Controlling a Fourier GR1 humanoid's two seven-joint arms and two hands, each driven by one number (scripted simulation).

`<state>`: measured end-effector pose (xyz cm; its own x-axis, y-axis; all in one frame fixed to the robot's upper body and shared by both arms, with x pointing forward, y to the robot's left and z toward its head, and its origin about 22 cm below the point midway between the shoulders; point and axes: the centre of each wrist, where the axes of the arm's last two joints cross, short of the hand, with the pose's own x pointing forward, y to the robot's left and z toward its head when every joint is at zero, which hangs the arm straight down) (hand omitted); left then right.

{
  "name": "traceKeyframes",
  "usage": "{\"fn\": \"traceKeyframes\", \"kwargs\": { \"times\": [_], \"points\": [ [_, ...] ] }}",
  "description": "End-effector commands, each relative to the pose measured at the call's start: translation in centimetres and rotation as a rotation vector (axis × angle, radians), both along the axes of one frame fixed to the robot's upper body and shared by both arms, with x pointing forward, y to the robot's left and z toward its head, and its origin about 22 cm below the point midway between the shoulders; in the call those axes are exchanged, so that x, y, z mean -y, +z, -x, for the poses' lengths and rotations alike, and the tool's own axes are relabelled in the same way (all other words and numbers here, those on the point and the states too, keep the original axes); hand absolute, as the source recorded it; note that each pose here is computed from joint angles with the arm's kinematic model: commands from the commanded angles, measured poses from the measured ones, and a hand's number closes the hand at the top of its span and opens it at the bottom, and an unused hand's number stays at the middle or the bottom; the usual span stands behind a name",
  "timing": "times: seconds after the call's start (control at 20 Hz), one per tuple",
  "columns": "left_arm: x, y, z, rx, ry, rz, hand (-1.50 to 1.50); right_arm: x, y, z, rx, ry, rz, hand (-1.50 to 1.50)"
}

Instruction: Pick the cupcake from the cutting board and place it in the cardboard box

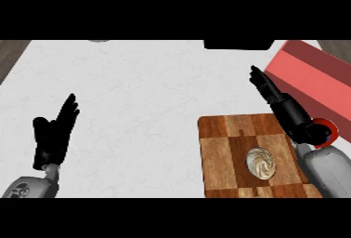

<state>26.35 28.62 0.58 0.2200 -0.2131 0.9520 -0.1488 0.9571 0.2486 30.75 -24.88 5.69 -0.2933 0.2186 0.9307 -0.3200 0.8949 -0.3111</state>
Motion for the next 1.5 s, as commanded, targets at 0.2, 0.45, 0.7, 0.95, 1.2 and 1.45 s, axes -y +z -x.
{"fn": "traceKeyframes", "kwargs": {
  "times": [0.2,0.45,0.7,0.95,1.2,1.45],
  "points": [
    [-2.2,-0.7,1.2,0.059,0.126,-0.001,0.00,5.0,2.3,4.4,0.143,-0.272,0.040,1.50],
    [-1.0,-2.1,1.7,0.029,0.148,0.063,0.00,9.2,-1.0,7.7,0.101,-0.628,0.277,1.50],
    [-1.4,-2.1,0.6,0.033,0.110,0.064,0.00,7.5,-0.1,13.4,0.266,-0.646,0.409,-1.50],
    [-0.3,-2.3,0.5,0.038,0.120,0.056,0.00,7.6,3.9,16.4,0.102,-0.588,0.610,-1.50],
    [0.0,-4.5,2.7,0.041,0.079,0.058,0.00,6.7,8.5,16.5,-0.055,-0.584,0.674,-1.50],
    [-0.1,-3.3,1.0,0.042,0.077,0.070,0.00,4.4,10.4,17.8,-0.140,-0.508,0.802,-1.50]
  ]
}}
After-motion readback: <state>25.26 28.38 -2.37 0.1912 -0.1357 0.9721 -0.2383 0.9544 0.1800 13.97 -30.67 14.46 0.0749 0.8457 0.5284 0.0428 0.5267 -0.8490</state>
